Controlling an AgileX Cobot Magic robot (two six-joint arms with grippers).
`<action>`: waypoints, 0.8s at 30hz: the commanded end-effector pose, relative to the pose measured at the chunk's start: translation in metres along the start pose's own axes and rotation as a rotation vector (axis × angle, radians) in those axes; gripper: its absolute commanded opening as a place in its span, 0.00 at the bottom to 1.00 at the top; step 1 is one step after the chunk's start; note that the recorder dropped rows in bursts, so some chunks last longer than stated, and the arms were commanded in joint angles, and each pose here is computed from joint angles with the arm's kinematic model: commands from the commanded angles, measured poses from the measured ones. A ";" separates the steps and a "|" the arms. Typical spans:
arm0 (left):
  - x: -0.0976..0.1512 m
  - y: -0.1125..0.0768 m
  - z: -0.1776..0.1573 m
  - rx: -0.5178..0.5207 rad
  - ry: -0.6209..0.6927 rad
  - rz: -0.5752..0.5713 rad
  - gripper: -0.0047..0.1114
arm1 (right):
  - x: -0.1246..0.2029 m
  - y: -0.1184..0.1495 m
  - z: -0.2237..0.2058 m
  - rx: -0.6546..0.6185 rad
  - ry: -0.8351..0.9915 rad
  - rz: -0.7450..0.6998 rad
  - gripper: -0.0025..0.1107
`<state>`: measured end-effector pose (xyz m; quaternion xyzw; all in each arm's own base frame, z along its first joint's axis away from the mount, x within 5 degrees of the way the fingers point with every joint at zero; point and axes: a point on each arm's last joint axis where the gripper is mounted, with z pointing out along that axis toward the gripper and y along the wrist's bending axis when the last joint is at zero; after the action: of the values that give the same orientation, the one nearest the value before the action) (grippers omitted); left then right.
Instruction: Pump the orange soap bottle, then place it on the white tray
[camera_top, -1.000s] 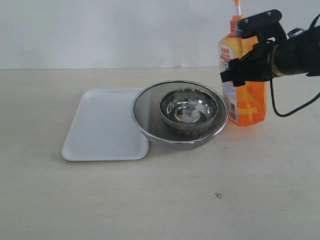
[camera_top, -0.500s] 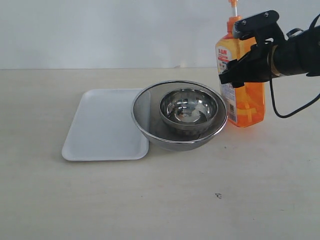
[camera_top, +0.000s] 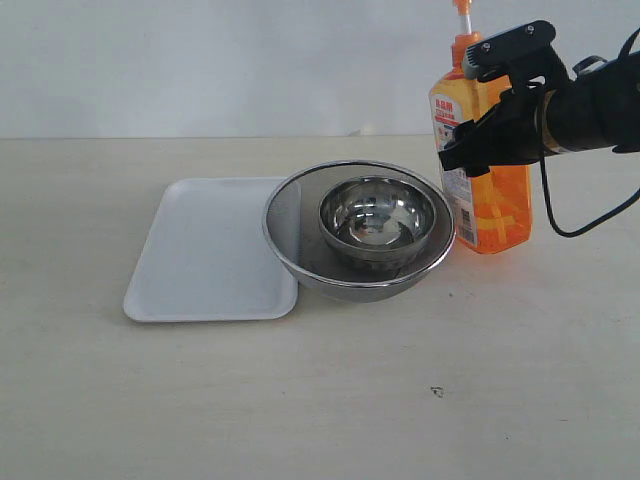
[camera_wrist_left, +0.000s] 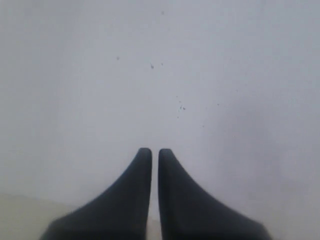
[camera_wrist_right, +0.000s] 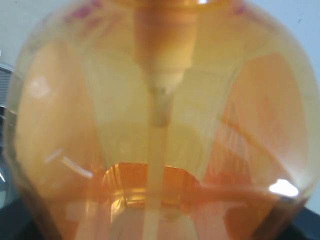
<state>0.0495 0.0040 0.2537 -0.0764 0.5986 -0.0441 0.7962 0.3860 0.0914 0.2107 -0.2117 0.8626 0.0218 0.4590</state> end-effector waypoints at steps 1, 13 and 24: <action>-0.038 -0.008 0.009 0.019 -0.068 0.052 0.08 | -0.011 -0.002 -0.007 0.015 -0.035 -0.014 0.02; -0.088 -0.018 0.099 -0.023 0.267 0.127 0.08 | -0.011 -0.002 -0.007 0.015 -0.035 -0.014 0.02; -0.110 -0.024 0.150 0.021 0.006 0.126 0.08 | -0.011 -0.003 -0.007 0.018 -0.035 -0.014 0.02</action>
<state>0.1633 0.0093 0.3934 -0.0339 0.6409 0.0015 0.7669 0.3860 0.0914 0.2107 -0.2127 0.8623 0.0213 0.4590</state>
